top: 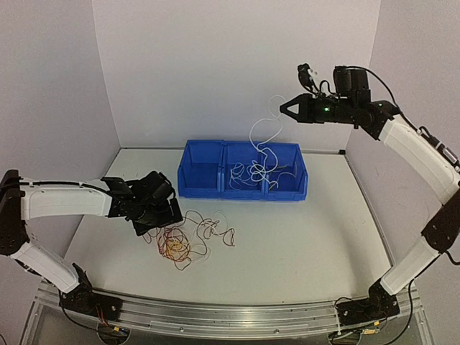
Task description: Untangle the cables
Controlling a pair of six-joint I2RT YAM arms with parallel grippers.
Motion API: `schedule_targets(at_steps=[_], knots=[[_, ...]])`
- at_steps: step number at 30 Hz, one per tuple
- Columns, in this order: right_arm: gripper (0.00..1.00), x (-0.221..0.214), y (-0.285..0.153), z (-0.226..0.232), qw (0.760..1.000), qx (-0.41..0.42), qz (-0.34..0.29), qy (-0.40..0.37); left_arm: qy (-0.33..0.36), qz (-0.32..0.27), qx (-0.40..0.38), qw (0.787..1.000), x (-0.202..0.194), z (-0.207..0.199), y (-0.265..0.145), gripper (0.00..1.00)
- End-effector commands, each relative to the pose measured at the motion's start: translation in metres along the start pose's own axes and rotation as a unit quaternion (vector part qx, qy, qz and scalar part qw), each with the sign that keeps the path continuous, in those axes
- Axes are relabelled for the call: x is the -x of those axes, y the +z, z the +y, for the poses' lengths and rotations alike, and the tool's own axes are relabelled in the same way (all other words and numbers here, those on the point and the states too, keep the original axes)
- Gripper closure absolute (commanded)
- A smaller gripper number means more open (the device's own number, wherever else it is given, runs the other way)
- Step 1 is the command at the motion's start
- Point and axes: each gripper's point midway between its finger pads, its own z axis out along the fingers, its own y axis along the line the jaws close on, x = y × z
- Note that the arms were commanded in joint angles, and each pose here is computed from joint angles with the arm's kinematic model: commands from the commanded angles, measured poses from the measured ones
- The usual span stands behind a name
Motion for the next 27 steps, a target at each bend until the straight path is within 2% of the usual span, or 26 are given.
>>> schedule_targets(at_steps=[1,9,14,22,27], knots=[[1.0,0.025,0.024,0.015,0.999,0.031,-0.021,-0.006,-0.033,-0.037,-0.007,0.999,0.016,0.015,-0.033,0.0],[1.0,0.046,0.073,0.004,0.999,0.027,-0.035,0.008,-0.063,-0.046,-0.038,0.996,0.01,0.038,-0.053,0.0],[1.0,0.052,0.098,-0.025,0.998,-0.034,-0.049,-0.014,-0.075,-0.044,-0.033,0.996,0.005,0.048,-0.054,0.0],[1.0,0.029,0.125,-0.057,0.995,-0.084,-0.025,-0.042,-0.077,-0.034,-0.022,0.996,-0.001,0.054,-0.051,0.0],[1.0,-0.01,0.159,-0.075,0.995,-0.083,0.019,-0.049,-0.07,-0.033,-0.023,0.997,0.001,0.048,-0.05,0.0]])
